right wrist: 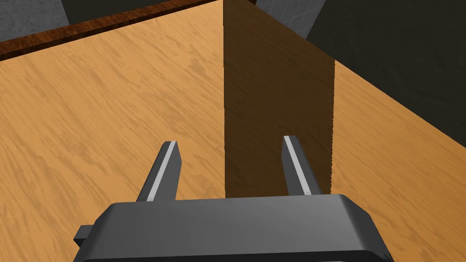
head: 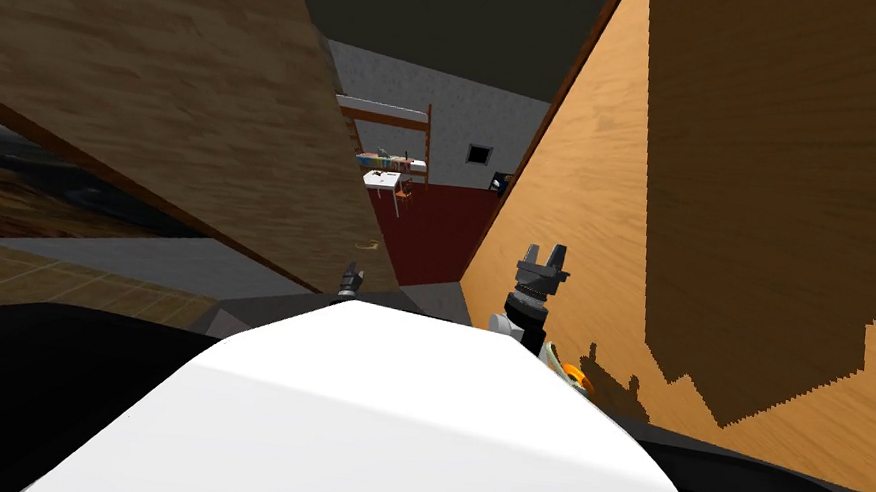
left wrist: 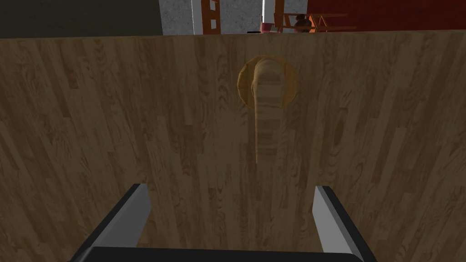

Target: Pull the door open

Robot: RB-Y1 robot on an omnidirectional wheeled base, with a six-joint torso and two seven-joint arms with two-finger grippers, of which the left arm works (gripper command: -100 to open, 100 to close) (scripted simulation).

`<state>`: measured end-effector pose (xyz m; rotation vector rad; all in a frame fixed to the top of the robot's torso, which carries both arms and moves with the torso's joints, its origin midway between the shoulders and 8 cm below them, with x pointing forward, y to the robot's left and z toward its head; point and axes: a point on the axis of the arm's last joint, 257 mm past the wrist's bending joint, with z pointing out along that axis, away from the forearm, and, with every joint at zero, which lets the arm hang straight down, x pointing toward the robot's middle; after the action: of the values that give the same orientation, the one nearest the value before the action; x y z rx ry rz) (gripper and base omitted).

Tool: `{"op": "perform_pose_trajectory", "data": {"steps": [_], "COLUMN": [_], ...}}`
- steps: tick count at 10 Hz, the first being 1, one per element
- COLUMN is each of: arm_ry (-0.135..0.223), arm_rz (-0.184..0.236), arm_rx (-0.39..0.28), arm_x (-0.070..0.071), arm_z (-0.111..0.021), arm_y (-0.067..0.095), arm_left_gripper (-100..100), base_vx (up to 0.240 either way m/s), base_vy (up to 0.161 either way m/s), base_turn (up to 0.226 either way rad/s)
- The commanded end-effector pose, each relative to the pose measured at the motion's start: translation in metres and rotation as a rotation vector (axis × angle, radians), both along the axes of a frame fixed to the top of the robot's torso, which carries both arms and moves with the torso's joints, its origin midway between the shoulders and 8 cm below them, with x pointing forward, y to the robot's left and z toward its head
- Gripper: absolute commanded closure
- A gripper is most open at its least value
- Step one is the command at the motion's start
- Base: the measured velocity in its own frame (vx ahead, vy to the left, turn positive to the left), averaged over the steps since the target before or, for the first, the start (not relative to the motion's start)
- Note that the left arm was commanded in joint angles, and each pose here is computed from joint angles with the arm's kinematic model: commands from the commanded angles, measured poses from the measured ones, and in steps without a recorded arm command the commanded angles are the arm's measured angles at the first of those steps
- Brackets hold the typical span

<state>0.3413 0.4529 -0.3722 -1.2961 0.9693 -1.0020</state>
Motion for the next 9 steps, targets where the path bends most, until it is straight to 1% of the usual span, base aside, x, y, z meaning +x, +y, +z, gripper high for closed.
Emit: {"op": "perform_pose_trajectory", "data": {"steps": [1,3,4,9], "arm_ry": [0.015,0.035,0.028,0.036], "arm_rz": [0.011,0.026,0.021,0.034], "arm_rx": [-0.008,-0.017,-0.013,-0.016], "arm_x": [-0.005,-0.013,-0.011,-0.001], "arm_z": [-0.008,-0.018,-0.013,-0.018], "arm_y": [0.005,0.012,0.01,0.009], "arm_left_gripper": [-100,-100,-100,-100], "base_vx": [0.161,0.154,0.075,0.172], "base_vy": [0.059,0.075,0.038,0.088], "base_turn": [-0.053,-0.06,-0.016,-0.025]}}
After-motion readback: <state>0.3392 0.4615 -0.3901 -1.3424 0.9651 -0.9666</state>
